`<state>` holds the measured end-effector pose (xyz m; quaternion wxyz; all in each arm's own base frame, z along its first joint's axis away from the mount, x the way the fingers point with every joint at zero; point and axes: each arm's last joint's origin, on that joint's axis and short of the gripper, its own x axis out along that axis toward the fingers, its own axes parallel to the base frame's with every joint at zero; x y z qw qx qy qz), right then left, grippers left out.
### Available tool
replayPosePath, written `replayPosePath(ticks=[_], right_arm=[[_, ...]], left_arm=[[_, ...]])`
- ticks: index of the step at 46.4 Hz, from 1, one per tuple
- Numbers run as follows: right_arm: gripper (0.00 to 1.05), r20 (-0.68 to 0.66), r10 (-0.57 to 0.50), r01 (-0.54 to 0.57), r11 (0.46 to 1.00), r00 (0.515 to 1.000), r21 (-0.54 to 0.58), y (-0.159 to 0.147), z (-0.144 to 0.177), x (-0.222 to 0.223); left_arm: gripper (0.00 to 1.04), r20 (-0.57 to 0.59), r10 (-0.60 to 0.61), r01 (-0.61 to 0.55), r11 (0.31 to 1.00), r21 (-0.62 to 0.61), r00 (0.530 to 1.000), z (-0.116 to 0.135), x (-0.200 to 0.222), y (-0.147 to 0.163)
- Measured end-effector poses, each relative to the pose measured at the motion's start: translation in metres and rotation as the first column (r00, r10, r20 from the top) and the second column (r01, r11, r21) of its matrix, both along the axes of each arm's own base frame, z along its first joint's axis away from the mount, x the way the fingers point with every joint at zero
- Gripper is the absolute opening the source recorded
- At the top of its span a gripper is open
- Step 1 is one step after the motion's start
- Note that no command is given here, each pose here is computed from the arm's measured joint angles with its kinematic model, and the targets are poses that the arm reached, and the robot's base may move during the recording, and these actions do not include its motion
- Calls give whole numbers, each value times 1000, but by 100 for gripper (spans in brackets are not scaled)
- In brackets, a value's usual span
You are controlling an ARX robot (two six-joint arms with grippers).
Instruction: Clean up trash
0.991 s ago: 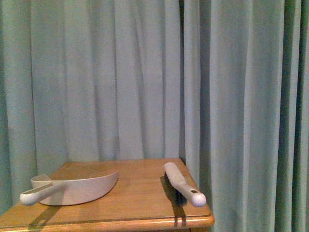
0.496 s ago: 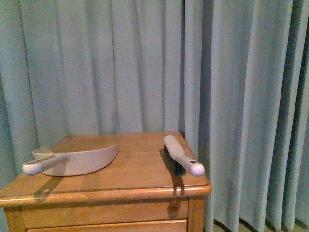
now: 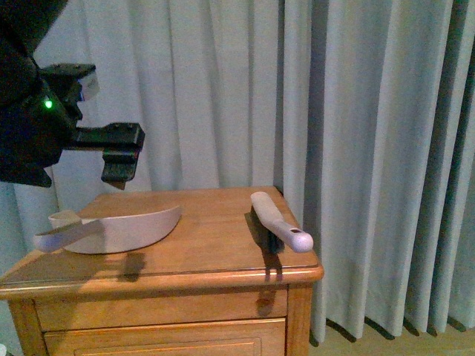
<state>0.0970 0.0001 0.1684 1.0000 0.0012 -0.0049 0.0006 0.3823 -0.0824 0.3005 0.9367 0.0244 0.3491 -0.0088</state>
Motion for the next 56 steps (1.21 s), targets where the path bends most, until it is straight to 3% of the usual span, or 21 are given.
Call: replayPosePath(ticks=[10,42,48,56], right_arm=[[97,0,0,0,1000,1000,0,0,0,0],[97,0,0,0,1000,1000,0,0,0,0],[97,0,0,0,1000,1000,0,0,0,0],[97,0,0,0,1000,1000,0,0,0,0]], left_arm=[[97,-53,52,-47,996,78,997,-39,30,15],[97,-71,49,-40,993,115,996,-83,60,30],[79,-74,52,-43,992,118,996,-84,60,33],[41,-64,42,-35,994,106,997,-84,62,35]])
